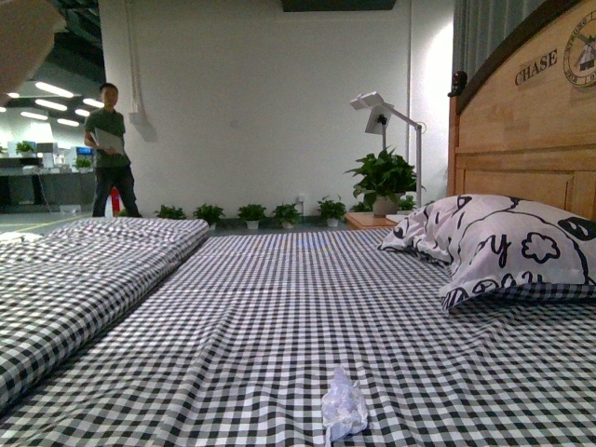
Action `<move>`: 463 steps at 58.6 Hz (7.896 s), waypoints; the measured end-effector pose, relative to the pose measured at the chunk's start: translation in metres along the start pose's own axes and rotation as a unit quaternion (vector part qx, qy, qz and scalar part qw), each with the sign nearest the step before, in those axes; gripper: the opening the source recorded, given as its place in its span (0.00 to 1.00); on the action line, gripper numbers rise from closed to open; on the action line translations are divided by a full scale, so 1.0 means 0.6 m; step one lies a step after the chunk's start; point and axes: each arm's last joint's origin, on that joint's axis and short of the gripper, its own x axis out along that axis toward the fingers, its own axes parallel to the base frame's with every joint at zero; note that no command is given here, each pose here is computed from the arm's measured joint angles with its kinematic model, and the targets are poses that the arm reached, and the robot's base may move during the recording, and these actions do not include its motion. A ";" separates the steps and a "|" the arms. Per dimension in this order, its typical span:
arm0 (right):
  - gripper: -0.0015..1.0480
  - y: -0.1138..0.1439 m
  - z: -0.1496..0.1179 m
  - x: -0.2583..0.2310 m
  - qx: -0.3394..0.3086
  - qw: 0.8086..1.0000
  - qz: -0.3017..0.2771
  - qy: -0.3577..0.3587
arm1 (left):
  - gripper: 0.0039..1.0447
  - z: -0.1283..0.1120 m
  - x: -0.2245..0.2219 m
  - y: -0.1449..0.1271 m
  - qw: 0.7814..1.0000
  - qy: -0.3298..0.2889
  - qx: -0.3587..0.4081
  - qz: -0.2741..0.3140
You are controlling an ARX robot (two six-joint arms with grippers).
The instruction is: Clean up trash
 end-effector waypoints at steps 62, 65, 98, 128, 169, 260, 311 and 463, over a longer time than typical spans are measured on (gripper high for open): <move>0.20 0.000 -0.001 0.000 0.000 1.000 -0.003 0.001 | 0.26 -0.113 0.152 0.019 0.867 0.268 0.199 -0.370; 0.20 0.000 -0.001 0.000 0.000 1.000 -0.003 0.001 | 0.26 -0.120 0.158 0.022 0.863 0.275 0.204 -0.371; 0.19 0.000 -0.001 0.000 0.000 1.000 -0.003 0.001 | 0.26 -0.145 0.216 0.035 0.849 0.285 0.220 -0.386; 0.19 0.000 -0.001 0.000 0.000 1.000 -0.003 0.001 | 0.26 -0.161 0.221 0.030 0.835 0.302 0.230 -0.397; 0.19 0.145 -0.165 0.248 -0.232 0.908 0.125 0.324 | 0.26 -0.161 0.221 0.029 0.834 0.301 0.233 -0.399; 0.19 0.172 -0.208 0.237 -0.112 0.793 0.366 0.473 | 0.26 -0.162 0.221 0.029 0.833 0.301 0.235 -0.400; 0.19 0.066 0.060 0.117 0.166 0.912 0.295 0.231 | 0.26 -0.048 0.134 0.011 0.993 0.027 0.098 -0.058; 0.19 0.050 0.109 -0.025 0.203 0.934 0.252 0.151 | 0.26 -0.038 -0.040 -0.101 0.994 -0.111 0.017 0.011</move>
